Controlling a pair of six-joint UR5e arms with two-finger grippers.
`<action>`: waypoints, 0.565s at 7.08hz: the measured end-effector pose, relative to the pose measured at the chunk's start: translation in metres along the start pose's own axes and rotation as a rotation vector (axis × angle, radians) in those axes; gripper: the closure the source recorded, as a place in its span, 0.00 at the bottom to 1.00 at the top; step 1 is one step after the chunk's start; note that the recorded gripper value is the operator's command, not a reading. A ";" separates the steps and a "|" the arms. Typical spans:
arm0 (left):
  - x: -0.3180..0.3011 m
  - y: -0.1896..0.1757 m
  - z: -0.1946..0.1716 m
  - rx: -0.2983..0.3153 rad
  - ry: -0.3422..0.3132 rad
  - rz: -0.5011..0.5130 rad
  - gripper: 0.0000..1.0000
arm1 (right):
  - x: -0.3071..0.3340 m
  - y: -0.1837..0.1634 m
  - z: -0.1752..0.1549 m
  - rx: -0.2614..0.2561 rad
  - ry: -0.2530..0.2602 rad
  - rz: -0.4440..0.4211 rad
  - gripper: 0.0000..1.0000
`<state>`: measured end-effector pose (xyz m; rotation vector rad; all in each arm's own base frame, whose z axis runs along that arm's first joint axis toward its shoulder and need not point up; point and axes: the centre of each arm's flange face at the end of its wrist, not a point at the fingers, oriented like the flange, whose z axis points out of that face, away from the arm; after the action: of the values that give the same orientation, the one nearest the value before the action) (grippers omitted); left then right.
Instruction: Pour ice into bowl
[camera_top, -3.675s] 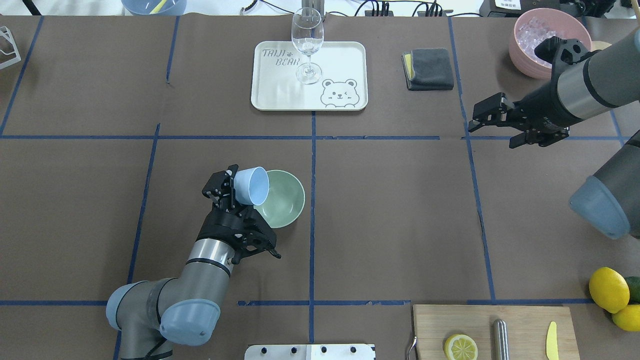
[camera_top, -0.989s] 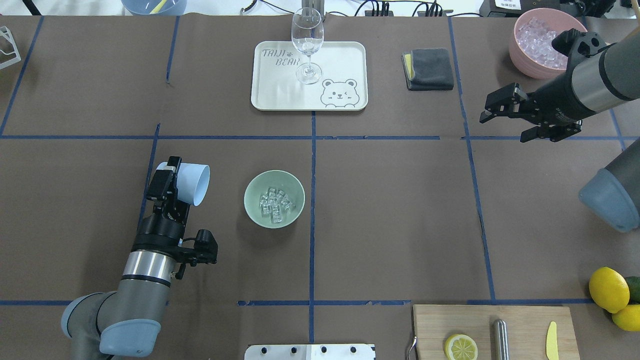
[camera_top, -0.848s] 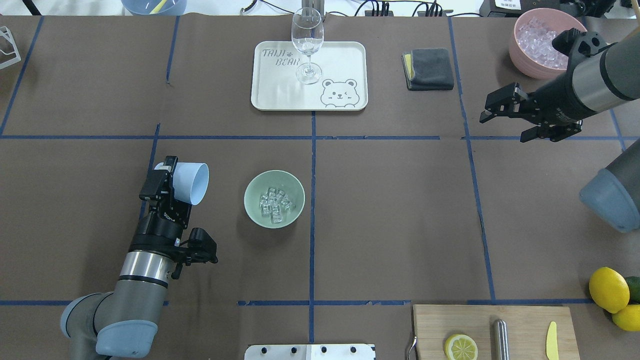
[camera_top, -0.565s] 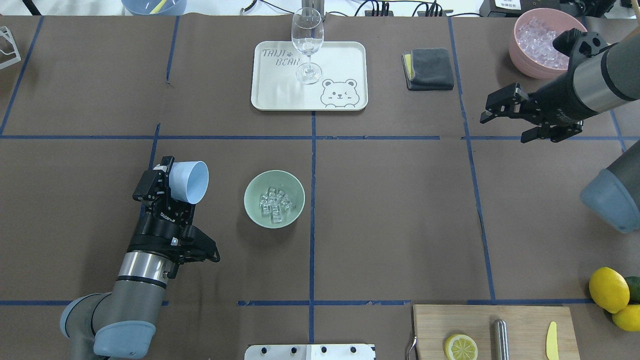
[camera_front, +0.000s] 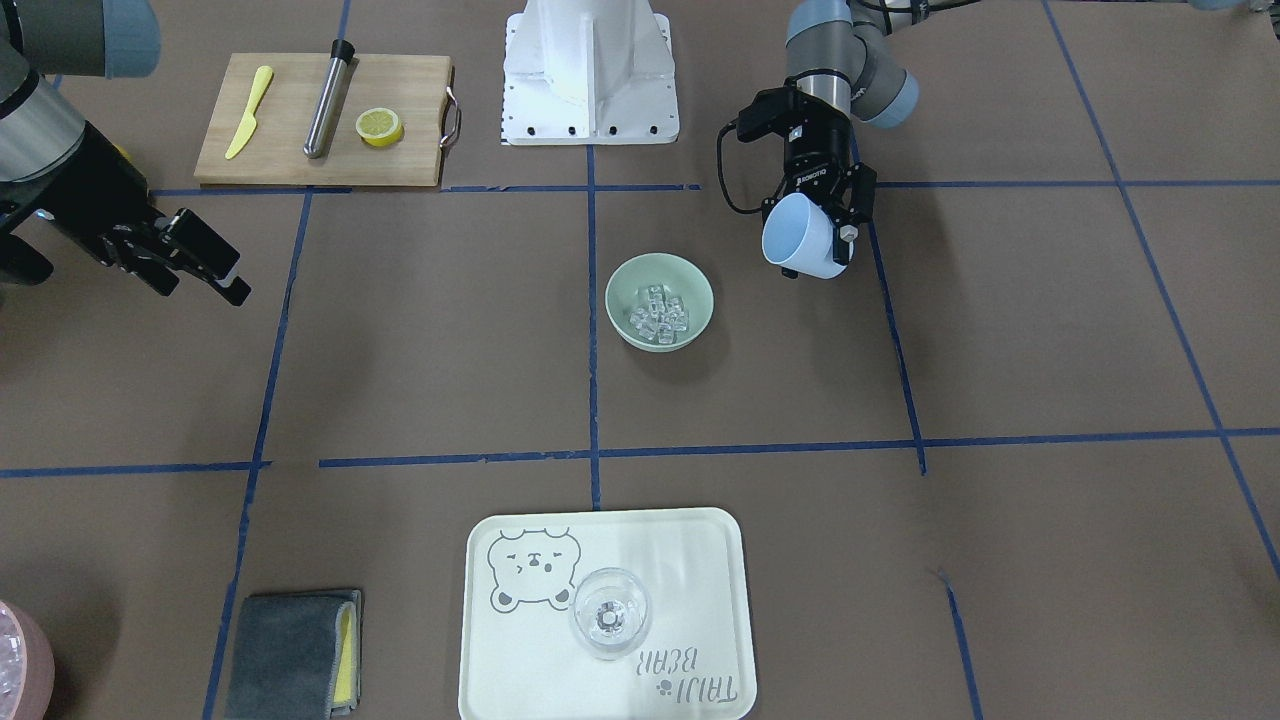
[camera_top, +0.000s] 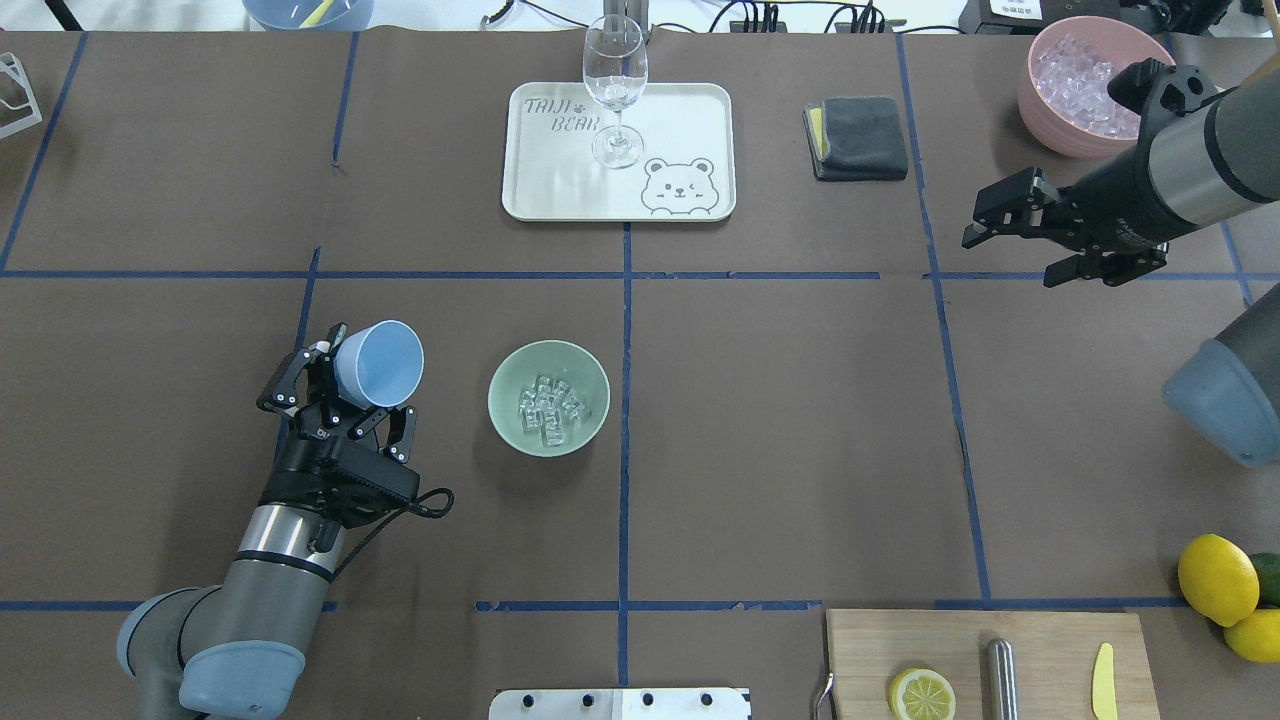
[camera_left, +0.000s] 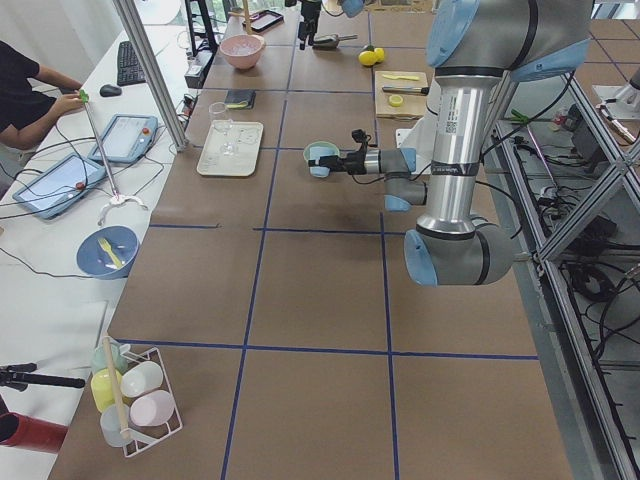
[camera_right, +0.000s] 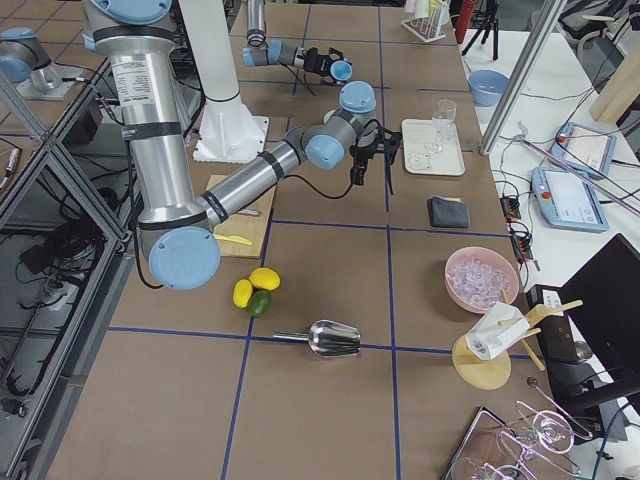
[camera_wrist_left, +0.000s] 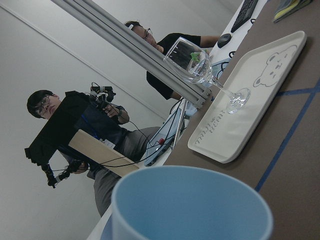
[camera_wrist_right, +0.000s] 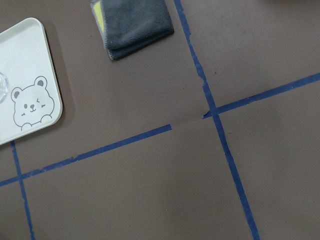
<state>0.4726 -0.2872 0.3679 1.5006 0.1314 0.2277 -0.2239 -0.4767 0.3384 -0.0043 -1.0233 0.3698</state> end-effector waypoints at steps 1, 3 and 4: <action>0.001 0.001 0.000 -0.003 0.011 -0.105 1.00 | 0.000 0.000 0.000 0.001 0.000 0.001 0.00; 0.006 0.006 -0.001 -0.022 0.060 -0.312 1.00 | 0.000 -0.001 -0.001 0.001 0.000 0.001 0.00; 0.007 0.015 -0.002 -0.045 0.098 -0.401 1.00 | 0.000 -0.001 -0.001 0.002 -0.001 0.001 0.00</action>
<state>0.4782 -0.2830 0.3828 1.3864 0.4964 -0.0194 -0.2228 -0.4773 0.3379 -0.0024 -1.0239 0.3715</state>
